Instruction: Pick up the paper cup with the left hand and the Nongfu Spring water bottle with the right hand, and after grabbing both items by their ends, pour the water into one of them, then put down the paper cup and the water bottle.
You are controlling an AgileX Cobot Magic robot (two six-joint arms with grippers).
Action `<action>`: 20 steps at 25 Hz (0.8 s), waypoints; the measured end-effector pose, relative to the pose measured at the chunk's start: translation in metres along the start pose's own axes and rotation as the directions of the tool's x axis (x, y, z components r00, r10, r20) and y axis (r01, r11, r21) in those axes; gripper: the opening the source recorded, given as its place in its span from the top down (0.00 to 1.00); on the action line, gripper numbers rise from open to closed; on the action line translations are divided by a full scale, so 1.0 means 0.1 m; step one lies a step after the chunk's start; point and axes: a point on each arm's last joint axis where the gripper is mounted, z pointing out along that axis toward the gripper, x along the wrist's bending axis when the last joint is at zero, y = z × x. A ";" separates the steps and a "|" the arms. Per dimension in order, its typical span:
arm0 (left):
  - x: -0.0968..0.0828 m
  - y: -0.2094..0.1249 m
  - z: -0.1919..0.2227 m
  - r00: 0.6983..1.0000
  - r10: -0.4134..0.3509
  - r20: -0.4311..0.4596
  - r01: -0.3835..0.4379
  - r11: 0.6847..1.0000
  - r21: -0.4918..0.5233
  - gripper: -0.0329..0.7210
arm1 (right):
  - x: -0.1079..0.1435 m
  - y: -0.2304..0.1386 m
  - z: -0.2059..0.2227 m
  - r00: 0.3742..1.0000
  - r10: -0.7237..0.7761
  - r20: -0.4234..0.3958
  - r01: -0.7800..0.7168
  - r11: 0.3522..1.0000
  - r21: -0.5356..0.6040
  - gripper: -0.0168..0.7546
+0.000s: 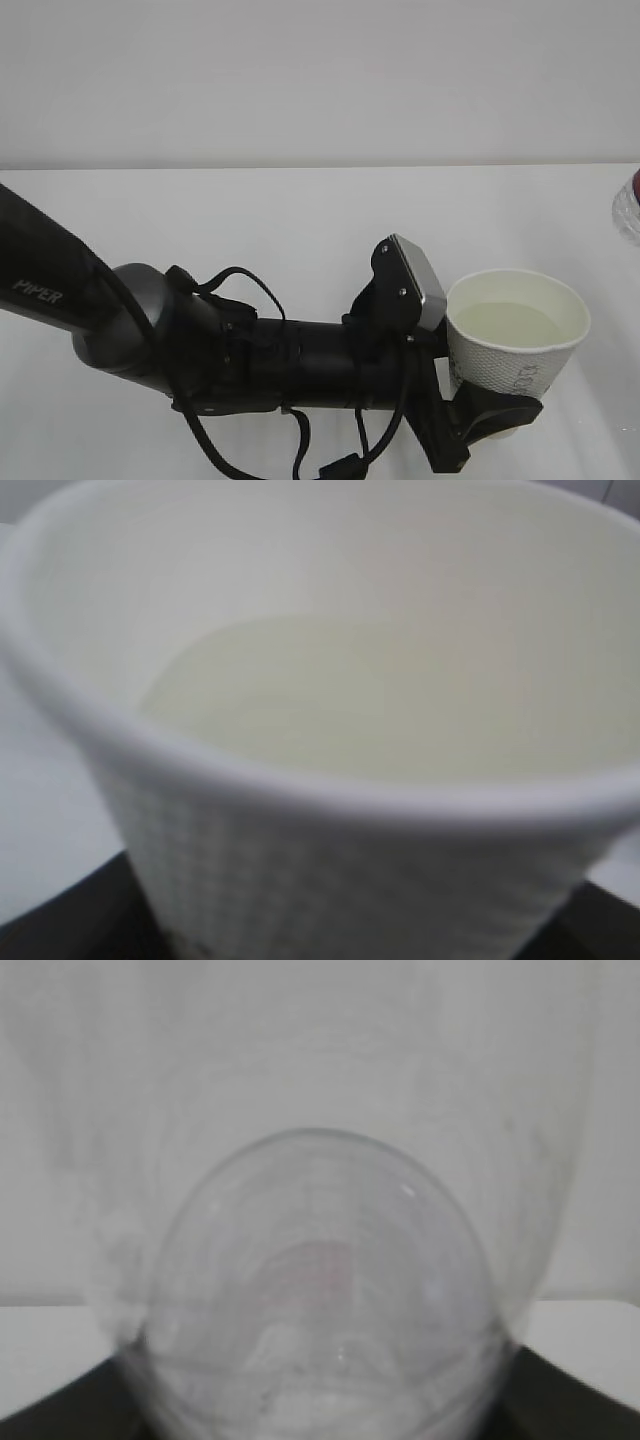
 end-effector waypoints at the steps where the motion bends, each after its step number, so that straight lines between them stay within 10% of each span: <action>1: 0.00 0.00 0.00 1.000 0.000 0.000 0.000 1.000 0.000 0.25 | 0.00 -0.01 0.00 1.000 0.000 0.000 0.000 1.000 0.016 0.44; 20: 0.00 0.00 0.00 1.000 0.000 0.000 0.000 1.000 0.000 0.25 | 0.00 -0.30 0.11 1.000 -0.001 0.001 0.001 0.981 0.193 0.44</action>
